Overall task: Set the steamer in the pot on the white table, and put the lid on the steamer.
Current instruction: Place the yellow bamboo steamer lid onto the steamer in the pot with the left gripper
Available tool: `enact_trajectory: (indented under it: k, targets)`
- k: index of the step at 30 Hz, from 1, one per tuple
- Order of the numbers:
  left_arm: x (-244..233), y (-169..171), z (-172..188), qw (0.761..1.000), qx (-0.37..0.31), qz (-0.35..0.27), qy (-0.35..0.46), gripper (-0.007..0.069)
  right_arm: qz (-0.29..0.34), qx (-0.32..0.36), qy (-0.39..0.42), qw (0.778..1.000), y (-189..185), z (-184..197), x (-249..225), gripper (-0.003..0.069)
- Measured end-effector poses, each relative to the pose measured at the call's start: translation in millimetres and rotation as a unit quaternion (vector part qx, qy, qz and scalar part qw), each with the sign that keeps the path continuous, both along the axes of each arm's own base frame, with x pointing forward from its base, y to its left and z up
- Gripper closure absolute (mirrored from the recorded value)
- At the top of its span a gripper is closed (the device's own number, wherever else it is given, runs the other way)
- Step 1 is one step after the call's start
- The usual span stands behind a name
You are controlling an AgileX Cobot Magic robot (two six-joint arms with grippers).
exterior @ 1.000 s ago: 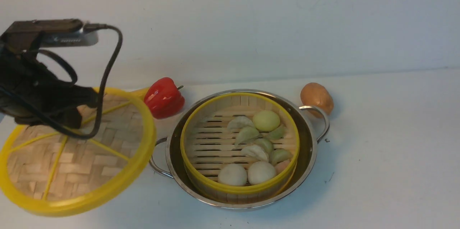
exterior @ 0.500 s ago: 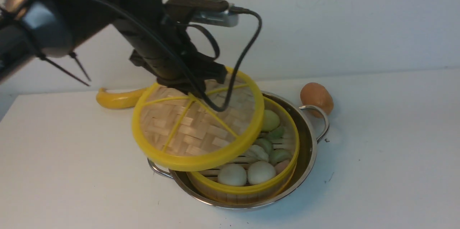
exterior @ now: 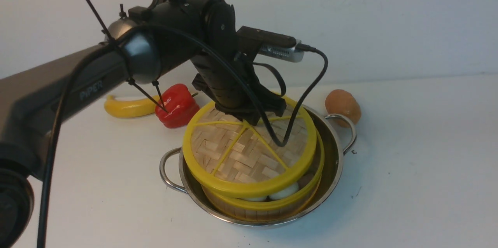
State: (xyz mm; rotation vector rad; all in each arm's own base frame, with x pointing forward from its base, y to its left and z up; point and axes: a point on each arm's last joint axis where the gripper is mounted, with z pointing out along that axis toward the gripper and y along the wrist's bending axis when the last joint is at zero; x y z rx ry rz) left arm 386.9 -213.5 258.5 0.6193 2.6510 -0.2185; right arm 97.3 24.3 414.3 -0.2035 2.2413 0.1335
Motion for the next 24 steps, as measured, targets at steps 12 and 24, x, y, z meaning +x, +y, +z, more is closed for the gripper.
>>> enact_trajectory:
  k: [12,24]
  targets:
    - [-3.9,-14.3,-5.4,0.999,0.009,-0.037,-0.009,0.0507,0.0,0.0,0.0,1.0,0.0,0.0,0.0,0.0305]
    - [-3.7,-13.9,-7.9,0.998,0.022,-0.057,-0.01,0.0507,0.0,0.0,0.0,1.0,0.0,0.0,0.0,0.0305]
